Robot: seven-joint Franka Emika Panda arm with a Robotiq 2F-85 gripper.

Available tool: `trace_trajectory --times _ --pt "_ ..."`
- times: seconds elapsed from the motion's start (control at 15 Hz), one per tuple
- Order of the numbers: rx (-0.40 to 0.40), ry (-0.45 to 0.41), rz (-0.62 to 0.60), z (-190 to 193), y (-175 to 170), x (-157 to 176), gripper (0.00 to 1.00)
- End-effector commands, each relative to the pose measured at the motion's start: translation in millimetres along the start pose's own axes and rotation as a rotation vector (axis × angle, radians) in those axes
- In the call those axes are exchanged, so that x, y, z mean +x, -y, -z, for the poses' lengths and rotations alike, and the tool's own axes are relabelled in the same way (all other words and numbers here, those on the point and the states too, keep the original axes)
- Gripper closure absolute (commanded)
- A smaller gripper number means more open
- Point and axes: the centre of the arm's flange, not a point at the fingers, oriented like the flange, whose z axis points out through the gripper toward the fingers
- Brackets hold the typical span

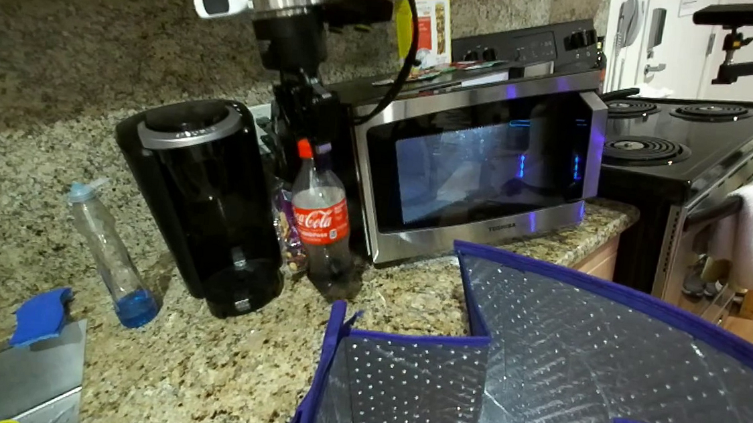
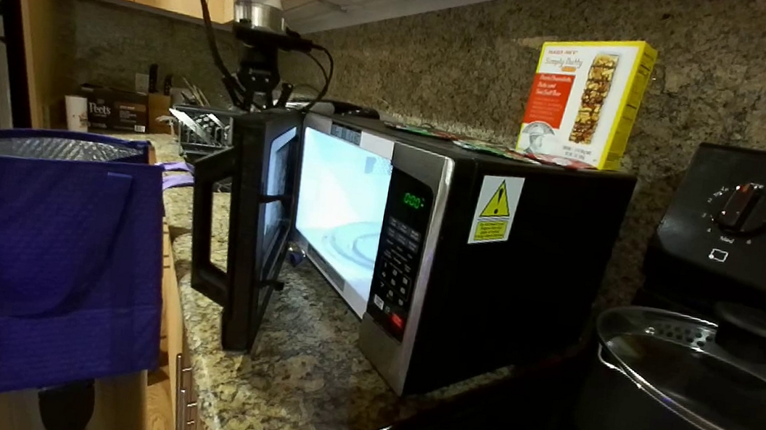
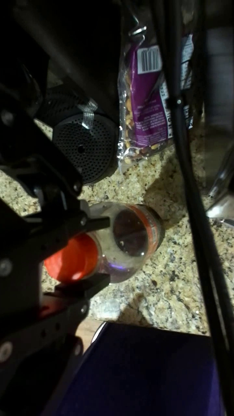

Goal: Put the bottle of Coca-Cola inside the blue bag

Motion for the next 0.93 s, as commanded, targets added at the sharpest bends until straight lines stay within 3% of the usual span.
trace_trajectory --times 0.0,0.2,0.47,0.87 --pt "-0.072 0.001 -0.058 48 62 -19 0.88" --pt "-0.118 0.019 -0.092 75 104 -13 0.88" --pt "-0.122 0.077 -0.253 83 155 -5 0.88" --pt "-0.156 -0.029 -0.589 70 230 10 0.88"
